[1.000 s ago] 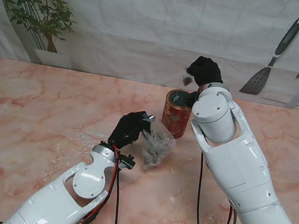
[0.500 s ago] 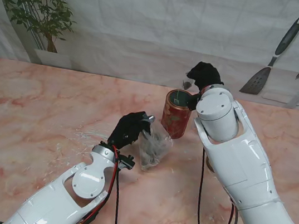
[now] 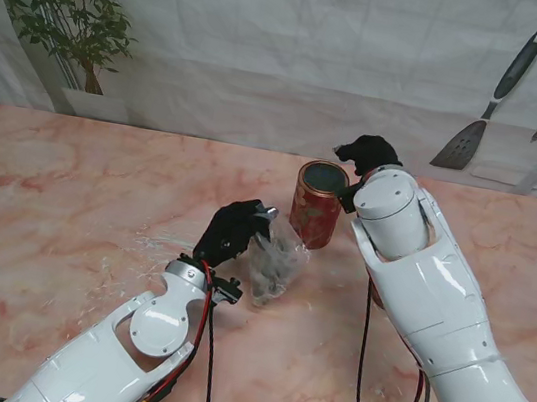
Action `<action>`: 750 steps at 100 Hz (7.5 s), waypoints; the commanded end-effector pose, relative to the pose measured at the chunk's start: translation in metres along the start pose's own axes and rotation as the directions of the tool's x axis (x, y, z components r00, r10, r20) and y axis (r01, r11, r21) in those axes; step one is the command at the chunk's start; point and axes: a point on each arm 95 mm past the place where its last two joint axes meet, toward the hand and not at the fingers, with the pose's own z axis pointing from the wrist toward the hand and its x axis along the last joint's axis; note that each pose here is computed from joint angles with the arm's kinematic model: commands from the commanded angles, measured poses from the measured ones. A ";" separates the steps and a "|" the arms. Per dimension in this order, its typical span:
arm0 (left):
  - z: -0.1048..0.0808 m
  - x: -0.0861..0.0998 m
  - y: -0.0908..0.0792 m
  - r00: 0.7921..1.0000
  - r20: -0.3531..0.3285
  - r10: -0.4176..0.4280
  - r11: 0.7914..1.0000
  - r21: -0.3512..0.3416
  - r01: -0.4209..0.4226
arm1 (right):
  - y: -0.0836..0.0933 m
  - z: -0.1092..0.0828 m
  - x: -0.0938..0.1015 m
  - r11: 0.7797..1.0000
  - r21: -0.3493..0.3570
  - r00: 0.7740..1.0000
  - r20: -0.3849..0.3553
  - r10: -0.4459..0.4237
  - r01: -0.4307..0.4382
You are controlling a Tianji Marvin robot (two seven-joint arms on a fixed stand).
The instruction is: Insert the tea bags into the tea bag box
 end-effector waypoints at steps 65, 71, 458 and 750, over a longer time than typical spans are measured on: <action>0.001 0.004 0.000 1.000 -0.008 -0.009 1.000 -0.001 0.009 | 0.015 -0.027 -0.015 0.977 -0.008 0.970 -0.114 -0.214 0.215; 0.001 0.004 0.000 1.000 -0.009 -0.007 1.000 0.000 0.007 | 0.016 -0.032 -0.021 0.970 -0.007 0.961 -0.138 -0.242 0.243; 0.014 -0.048 -0.194 0.596 0.631 0.496 0.682 0.142 -0.717 | -0.026 -0.129 -0.209 0.940 0.269 0.958 -0.136 0.251 -0.208; -0.041 -0.048 -0.066 0.764 0.065 0.642 0.766 0.003 -0.643 | 0.011 -0.109 -0.225 0.987 0.073 0.987 -0.089 -0.136 0.143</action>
